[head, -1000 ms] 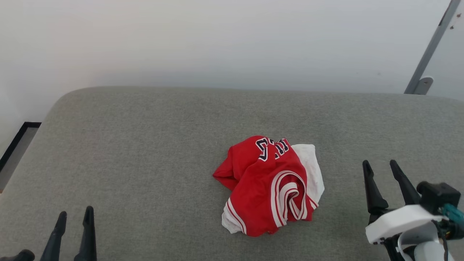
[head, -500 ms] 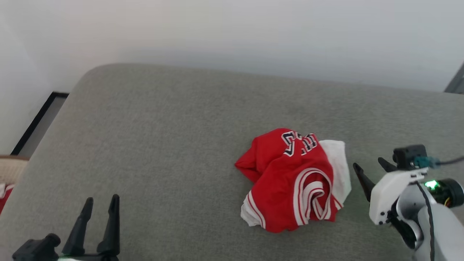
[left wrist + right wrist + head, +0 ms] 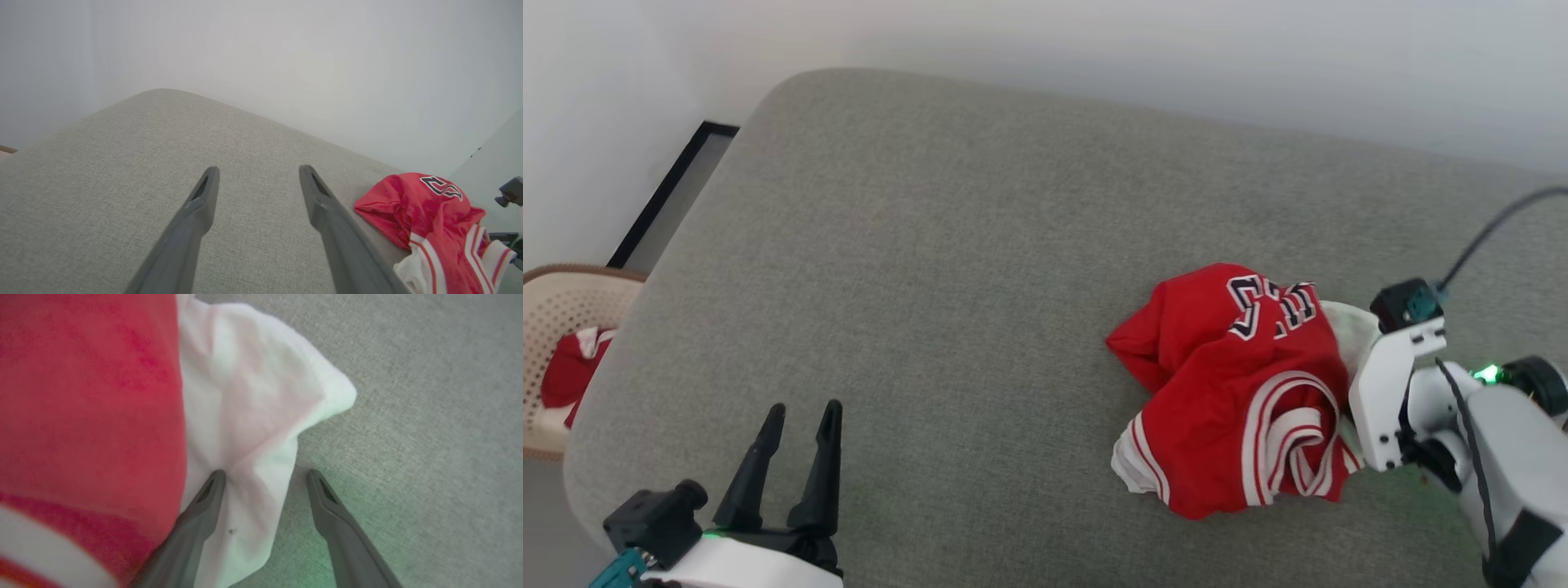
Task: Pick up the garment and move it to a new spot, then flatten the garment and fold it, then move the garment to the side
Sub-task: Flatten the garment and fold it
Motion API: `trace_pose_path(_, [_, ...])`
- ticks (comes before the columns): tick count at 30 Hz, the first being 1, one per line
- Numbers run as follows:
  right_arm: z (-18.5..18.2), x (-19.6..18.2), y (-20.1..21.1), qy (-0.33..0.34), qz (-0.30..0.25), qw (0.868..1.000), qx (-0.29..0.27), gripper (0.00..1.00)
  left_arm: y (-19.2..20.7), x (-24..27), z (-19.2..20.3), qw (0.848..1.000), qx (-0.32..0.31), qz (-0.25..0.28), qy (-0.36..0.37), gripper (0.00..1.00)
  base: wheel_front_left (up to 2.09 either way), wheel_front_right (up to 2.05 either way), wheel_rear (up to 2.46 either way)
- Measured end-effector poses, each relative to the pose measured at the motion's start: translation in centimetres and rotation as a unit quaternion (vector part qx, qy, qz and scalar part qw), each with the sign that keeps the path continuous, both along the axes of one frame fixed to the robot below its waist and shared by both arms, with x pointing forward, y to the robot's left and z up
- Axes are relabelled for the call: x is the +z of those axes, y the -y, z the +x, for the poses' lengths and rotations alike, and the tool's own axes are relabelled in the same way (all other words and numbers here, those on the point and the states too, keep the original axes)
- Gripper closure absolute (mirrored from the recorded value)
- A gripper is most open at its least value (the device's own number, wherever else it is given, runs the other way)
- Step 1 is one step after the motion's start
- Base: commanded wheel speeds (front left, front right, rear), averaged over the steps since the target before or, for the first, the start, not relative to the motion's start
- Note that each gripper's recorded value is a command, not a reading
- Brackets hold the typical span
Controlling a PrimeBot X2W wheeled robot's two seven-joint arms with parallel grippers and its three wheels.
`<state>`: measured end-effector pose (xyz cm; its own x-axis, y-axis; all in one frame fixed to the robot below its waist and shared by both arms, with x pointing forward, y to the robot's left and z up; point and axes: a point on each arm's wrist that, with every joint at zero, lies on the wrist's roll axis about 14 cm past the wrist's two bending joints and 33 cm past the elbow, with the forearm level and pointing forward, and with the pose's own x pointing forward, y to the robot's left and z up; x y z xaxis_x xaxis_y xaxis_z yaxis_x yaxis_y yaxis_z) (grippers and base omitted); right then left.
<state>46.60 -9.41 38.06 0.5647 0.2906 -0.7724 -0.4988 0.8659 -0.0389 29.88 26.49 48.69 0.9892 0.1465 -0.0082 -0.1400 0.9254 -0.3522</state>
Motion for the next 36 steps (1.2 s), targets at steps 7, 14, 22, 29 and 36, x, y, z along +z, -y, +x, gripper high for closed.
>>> trace_pose_path(7, [0.7,-1.1,-0.5,-0.059,-0.025,0.998,0.005,1.0,-0.2,-0.5,0.4,1.0,0.004,-0.005,-0.01,0.0,0.0,0.0,0.0])
trace_pose_path(14, [1.4,0.1,0.6,-0.064,0.008,0.997,-0.03,1.0,-0.1,-0.5,1.2,1.0,-0.003,-0.006,-0.008,0.0,0.0,0.0,0.0])
trace_pose_path(22, [1.6,1.8,9.8,-0.054,-0.005,0.99,-0.131,1.0,0.7,-0.4,2.4,1.0,-0.026,-0.003,-0.006,0.0,0.0,0.0,0.0])
trace_pose_path(29, [-2.0,-0.3,14.7,-0.101,-0.009,0.974,-0.204,1.0,1.7,-0.6,3.0,0.999,-0.048,-0.004,-0.009,0.0,0.0,0.0,0.0])
trace_pose_path(36, [-2.4,-1.0,14.2,-0.086,0.011,0.971,-0.223,0.0,3.1,-1.0,3.9,0.996,-0.086,-0.003,-0.019,0.0,0.0,0.0,0.0])
